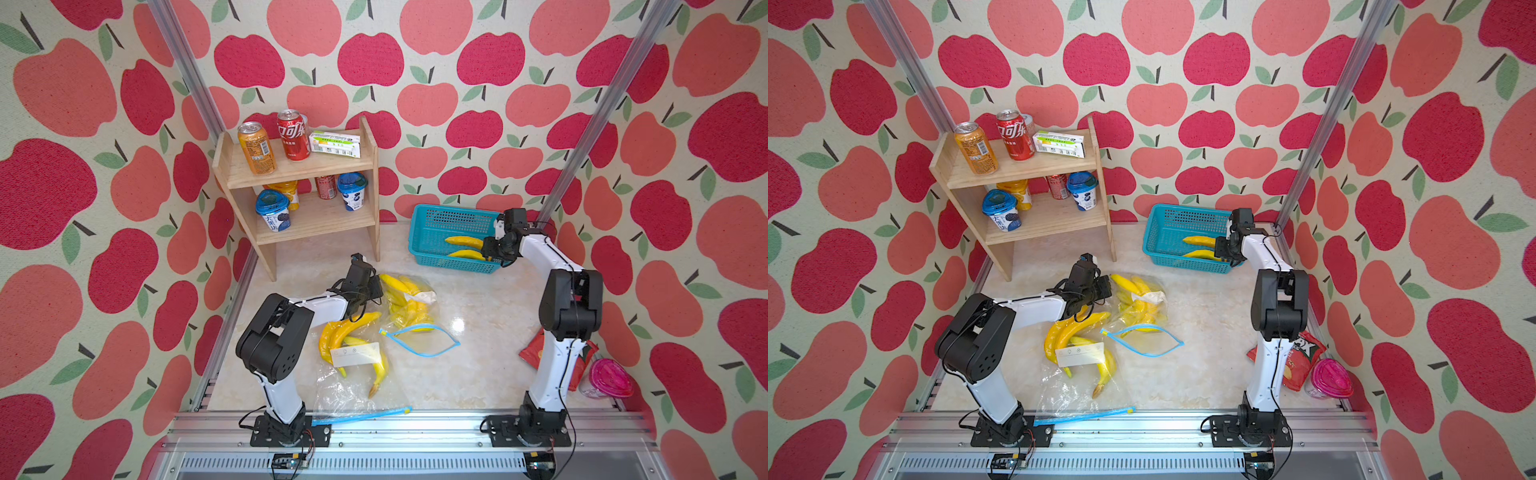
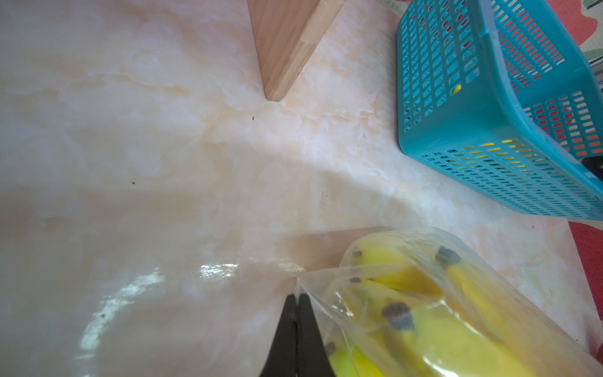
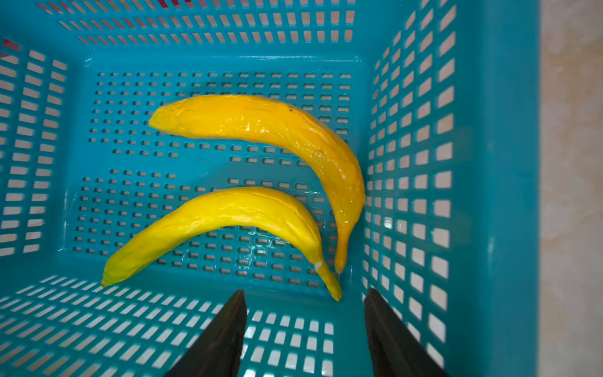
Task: Open the zip-top bag and take out the banana
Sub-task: Place the banana in the basket.
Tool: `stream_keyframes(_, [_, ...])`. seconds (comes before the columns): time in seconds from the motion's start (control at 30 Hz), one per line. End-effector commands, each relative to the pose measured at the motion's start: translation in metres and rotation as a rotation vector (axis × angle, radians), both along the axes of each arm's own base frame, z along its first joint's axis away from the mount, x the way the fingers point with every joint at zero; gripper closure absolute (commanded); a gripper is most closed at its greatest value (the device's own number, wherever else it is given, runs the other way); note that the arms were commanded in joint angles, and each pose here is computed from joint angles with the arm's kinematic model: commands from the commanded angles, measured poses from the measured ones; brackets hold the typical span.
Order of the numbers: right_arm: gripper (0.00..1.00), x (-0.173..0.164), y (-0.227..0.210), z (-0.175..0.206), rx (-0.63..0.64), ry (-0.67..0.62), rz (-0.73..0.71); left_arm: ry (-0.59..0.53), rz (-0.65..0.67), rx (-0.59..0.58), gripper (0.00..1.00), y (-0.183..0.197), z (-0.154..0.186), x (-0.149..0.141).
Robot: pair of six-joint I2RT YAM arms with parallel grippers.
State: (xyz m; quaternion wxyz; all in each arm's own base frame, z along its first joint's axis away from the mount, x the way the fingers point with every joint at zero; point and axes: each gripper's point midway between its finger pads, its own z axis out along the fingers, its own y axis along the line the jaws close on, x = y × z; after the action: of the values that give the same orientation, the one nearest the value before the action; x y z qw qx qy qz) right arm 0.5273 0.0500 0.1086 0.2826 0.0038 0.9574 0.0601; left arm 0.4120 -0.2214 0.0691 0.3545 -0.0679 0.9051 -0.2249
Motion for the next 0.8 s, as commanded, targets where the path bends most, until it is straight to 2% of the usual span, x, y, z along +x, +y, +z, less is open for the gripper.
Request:
stream_keyframes(0.0, [0.39,-0.007,-0.012,0.026,-0.058,-0.04,0.007,0.018,-0.001,-0.021,1.0,-0.002,0.001,-0.008])
stream_keyframes(0.2, [0.39,-0.016,-0.011,0.044,-0.027,-0.069,0.019,0.013,-0.003,-0.023,1.0,-0.003,0.004,-0.006])
stream_keyframes(0.33, [0.38,-0.034,0.017,0.087,0.06,-0.179,0.063,0.021,-0.003,-0.034,1.0,-0.004,0.004,-0.008])
stream_keyframes(0.4, [0.38,-0.056,0.039,0.114,0.105,-0.23,0.102,0.024,0.002,-0.037,1.0,-0.003,0.004,-0.01])
stream_keyframes(0.53, [0.33,-0.134,0.099,0.164,0.152,-0.38,0.275,0.027,0.005,-0.038,1.0,-0.002,0.002,-0.012])
stream_keyframes(0.63, [0.32,-0.191,0.134,0.173,0.147,-0.425,0.413,0.034,-0.001,-0.047,1.0,-0.002,0.0,-0.011])
stream_keyframes(0.77, [0.38,-0.242,0.139,0.161,0.118,-0.371,0.489,0.048,-0.011,-0.064,1.0,-0.003,-0.001,-0.01])
